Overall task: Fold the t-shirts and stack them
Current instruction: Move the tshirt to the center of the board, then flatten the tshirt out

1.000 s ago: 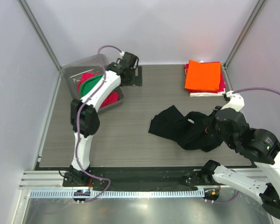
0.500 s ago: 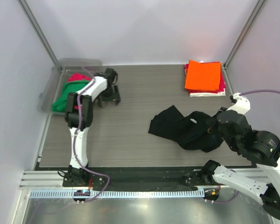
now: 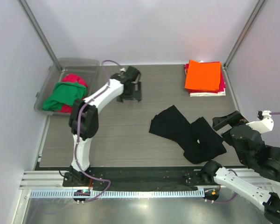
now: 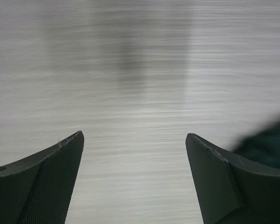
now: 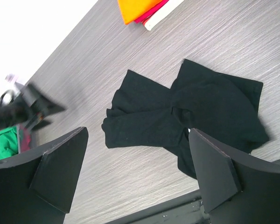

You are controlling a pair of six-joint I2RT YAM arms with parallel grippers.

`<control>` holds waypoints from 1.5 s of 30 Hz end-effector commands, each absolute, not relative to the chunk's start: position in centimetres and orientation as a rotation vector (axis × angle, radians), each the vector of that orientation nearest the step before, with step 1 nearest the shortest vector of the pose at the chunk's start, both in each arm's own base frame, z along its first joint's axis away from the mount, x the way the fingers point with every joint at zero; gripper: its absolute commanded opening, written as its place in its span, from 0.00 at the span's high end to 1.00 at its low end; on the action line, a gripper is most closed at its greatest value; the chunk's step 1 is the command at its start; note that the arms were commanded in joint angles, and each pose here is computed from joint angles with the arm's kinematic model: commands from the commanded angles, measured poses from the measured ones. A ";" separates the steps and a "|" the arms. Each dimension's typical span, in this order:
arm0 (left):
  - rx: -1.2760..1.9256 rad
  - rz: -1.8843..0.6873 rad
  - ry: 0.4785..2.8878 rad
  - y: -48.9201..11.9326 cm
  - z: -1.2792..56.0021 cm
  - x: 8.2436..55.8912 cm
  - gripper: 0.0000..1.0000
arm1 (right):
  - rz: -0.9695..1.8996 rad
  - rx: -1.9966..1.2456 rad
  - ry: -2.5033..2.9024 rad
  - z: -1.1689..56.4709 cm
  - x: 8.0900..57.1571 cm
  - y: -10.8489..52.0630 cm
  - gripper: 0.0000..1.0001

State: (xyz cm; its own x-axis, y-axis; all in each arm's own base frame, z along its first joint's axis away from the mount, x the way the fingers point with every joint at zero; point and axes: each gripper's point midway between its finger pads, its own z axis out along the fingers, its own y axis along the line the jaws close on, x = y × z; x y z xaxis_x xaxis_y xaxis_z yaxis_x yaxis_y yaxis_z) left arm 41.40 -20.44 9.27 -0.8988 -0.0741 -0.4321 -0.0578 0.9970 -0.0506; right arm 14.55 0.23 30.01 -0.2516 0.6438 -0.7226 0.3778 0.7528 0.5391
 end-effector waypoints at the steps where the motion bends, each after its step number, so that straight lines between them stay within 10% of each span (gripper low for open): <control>1: 0.138 -0.292 2.615 -29.7 10.4 42.0 0.11 | 0.196 0.806 1.887 29.5 13.4 -2.0 0.04; 26: 0.394 -0.482 2.547 -48.2 -2.1 39.2 0.17 | 0.276 0.700 1.988 27.0 13.0 0.2 0.05; 31: 0.418 -0.472 2.580 -49.2 -3.9 37.1 0.37 | 0.274 0.694 2.000 26.8 12.9 0.2 0.05; 38: 0.393 -0.442 2.624 -47.8 -4.6 36.2 1.00 | 0.270 0.692 2.006 26.3 13.1 0.5 0.04; 45: 0.173 -0.304 2.563 -39.6 3.4 39.1 1.00 | 0.250 0.630 2.102 23.4 15.5 4.3 0.18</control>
State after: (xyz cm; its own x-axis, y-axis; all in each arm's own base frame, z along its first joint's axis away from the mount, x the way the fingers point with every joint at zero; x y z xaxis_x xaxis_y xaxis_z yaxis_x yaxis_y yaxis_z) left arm 38.58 -47.45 2.92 -0.7965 0.0884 -0.5981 0.3274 0.8947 -0.3037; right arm 14.10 2.11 24.64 -0.4207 0.5515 -0.7204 0.3581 0.8305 0.4266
